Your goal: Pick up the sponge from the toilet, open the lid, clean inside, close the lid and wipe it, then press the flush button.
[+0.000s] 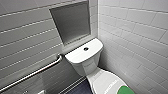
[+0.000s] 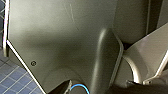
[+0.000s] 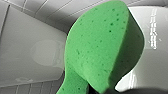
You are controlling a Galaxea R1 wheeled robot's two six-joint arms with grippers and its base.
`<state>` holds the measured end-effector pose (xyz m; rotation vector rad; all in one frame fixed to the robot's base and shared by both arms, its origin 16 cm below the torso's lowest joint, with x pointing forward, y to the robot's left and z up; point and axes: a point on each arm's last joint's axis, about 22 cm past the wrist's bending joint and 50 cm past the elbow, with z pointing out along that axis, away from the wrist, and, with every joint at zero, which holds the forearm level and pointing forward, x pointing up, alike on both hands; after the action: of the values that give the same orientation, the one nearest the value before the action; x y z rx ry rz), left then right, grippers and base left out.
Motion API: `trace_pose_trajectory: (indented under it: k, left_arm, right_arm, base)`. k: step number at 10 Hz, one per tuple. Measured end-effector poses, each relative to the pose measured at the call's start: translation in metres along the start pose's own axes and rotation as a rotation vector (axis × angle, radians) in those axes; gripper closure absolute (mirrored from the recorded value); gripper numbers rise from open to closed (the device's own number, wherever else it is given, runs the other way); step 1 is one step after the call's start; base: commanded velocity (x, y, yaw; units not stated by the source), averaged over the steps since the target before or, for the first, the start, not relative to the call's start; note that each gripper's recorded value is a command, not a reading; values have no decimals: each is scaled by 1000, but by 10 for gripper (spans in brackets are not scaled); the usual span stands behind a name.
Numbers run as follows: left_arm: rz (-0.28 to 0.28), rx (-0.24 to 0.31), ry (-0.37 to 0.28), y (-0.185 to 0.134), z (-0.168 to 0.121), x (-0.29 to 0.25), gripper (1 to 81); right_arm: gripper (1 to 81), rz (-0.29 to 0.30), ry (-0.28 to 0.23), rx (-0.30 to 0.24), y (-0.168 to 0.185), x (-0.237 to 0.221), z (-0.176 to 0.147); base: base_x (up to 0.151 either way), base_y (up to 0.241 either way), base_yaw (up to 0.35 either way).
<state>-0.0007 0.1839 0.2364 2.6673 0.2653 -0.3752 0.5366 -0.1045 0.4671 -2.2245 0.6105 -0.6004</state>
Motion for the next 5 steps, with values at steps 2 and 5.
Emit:
trace_pose_trajectory:
  k: [2,5]
  left_arm:
    - [0,-4,1,3,1,1,10]
    - [0,-2,0,2,1,0,10]
  right_arm:
    - [811,-16,-48,17,-18,1,36]
    - [811,-64,-54,-35,2,29,106]
  base:
    - [0,0,0]
    - [0,0,0]
